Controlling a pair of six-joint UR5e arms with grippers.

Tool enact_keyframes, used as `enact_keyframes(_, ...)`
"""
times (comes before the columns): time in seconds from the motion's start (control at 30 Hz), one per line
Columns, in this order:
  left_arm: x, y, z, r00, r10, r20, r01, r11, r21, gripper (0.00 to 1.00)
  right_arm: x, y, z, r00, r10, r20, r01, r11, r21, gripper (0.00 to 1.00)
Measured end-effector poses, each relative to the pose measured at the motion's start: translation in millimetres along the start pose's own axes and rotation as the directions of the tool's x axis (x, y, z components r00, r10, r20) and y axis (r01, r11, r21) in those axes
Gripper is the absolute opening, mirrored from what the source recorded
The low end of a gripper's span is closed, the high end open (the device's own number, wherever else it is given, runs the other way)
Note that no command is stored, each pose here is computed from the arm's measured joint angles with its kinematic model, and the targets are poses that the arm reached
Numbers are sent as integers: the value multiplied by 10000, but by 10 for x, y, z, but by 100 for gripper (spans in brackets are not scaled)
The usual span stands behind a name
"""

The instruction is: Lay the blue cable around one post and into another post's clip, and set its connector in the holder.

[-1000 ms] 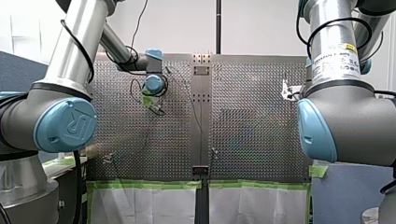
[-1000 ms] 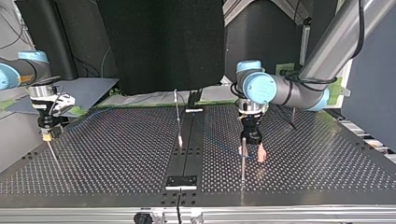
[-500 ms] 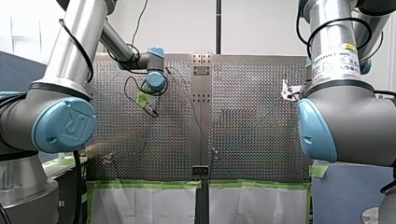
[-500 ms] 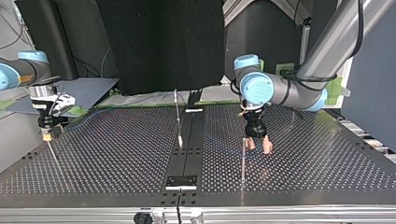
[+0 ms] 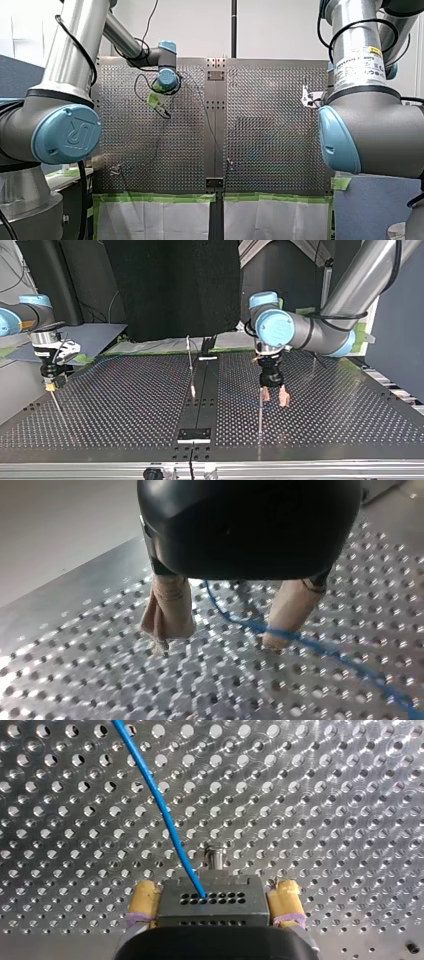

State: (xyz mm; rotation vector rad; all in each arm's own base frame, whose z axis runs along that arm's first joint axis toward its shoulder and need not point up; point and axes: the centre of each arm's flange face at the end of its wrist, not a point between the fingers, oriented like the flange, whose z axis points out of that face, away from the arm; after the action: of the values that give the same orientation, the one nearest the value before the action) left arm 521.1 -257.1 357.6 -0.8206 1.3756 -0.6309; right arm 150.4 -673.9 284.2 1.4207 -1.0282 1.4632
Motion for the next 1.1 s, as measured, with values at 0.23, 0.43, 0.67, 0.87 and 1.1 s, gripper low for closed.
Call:
enact_keyframes(0.23, 31, -14, -125, 9990, 397, -221, -398, 9992, -44, 100, -1, -3, 1, 10000, -1, -3, 1, 10000, 4, 99)
enact_keyframes(0.43, -4, -6, -311, 9973, 666, -323, -667, 9978, -22, 100, -3, -16, 1, 10000, 3, 8, -3, 10000, 23, 99)
enact_keyframes(0.67, -79, -45, -531, 9961, 777, -422, -771, 9969, 144, 100, -4, -21, 0, 10000, 7, 16, -7, 10000, 29, 99)
enact_keyframes(0.87, -240, -134, -678, 9931, 1125, -318, -1122, 9936, 106, 100, 1, -28, 0, 10000, 5, 12, -5, 10000, 39, 99)
enact_keyframes(1.1, -421, -236, -795, 9847, 1732, -187, -1734, 9848, -116, 100, -1, -33, -3, 10000, 15, 39, -15, 10000, 45, 99)
